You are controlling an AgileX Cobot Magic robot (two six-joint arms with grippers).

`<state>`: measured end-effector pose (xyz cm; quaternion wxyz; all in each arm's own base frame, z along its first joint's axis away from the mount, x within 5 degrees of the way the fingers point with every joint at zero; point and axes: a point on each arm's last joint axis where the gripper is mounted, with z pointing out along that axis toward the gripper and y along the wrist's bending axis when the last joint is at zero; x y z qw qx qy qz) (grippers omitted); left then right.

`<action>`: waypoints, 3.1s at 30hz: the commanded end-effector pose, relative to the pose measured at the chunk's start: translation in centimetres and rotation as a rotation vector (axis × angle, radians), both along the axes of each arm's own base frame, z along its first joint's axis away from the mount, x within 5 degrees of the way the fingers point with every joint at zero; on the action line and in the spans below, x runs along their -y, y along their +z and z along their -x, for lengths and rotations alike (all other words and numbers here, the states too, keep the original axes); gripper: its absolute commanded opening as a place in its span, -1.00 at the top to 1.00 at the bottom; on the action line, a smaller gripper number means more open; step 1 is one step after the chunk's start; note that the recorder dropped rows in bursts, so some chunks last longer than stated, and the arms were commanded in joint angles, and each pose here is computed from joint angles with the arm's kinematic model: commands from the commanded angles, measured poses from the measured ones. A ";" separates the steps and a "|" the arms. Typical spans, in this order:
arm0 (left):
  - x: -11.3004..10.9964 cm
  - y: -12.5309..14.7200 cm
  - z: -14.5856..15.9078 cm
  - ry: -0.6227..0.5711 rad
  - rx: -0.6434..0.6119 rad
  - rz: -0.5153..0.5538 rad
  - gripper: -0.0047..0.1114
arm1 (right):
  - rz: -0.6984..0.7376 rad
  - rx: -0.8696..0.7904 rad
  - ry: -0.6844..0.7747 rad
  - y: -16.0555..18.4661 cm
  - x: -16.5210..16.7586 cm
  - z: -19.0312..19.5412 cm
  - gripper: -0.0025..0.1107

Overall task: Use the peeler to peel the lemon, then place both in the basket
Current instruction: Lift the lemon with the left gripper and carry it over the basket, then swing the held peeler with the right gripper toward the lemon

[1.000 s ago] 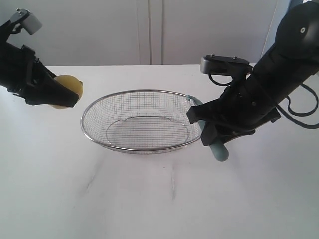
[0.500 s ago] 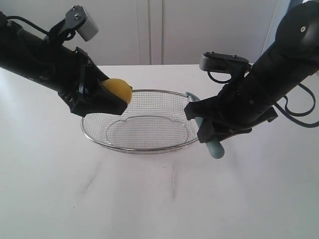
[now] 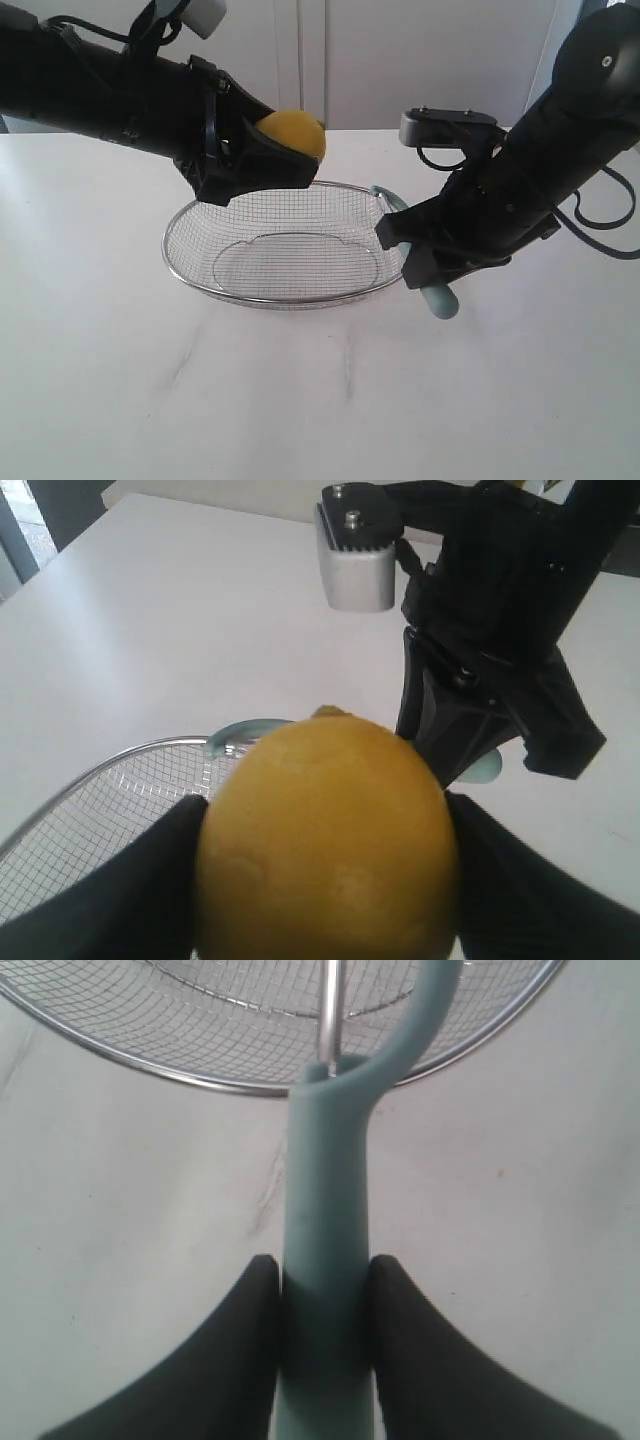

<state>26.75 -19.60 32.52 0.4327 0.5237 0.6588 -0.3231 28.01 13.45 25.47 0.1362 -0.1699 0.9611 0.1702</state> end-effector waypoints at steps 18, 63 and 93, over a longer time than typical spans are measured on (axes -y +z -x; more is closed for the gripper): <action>0.5 -3.4 0.1 0.025 -0.010 0.194 0.92 | 0.013 0.039 0.060 0.1 0.2 -0.1 0.96; 0.2 -5.0 1.0 0.001 -0.086 0.161 0.92 | -0.409 -0.099 0.256 -1.8 -3.2 1.4 0.96; 0.1 -5.2 0.7 0.028 -0.075 0.140 0.92 | -0.441 -0.165 0.235 -0.8 -0.3 1.3 0.96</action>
